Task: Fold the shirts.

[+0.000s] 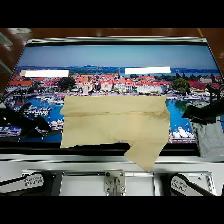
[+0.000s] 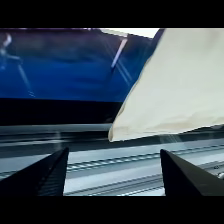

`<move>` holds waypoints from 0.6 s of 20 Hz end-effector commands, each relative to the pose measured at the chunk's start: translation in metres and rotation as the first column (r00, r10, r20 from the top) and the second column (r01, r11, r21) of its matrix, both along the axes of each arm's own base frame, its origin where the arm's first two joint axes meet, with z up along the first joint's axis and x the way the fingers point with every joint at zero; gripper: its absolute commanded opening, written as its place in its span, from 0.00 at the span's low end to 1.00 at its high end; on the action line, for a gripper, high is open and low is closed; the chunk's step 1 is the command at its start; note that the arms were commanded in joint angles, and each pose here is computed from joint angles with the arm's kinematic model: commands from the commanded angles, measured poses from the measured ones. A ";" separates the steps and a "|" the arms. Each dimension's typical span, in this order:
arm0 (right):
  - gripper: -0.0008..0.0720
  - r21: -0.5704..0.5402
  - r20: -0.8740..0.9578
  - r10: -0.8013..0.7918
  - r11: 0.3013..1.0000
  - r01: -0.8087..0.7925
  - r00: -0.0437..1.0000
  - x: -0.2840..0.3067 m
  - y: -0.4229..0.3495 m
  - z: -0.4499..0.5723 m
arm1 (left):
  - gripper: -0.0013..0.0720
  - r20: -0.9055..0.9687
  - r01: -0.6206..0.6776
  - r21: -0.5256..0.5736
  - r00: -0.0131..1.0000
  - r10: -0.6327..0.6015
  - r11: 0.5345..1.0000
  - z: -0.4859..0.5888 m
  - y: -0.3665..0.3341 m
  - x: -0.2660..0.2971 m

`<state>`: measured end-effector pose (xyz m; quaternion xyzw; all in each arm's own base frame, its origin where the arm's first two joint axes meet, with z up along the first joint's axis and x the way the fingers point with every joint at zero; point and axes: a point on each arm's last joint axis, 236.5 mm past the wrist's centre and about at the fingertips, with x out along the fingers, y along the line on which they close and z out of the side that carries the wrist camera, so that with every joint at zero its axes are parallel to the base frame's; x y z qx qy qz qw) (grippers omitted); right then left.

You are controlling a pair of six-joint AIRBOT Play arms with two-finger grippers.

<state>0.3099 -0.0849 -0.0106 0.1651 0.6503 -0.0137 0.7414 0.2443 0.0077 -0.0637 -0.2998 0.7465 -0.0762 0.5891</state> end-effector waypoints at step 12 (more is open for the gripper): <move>0.78 0.151 0.035 -0.038 0.988 0.033 0.999 0.001 0.023 0.010 | 0.94 -0.038 -0.072 -0.131 0.997 0.068 0.989 -0.069 -0.068 -0.039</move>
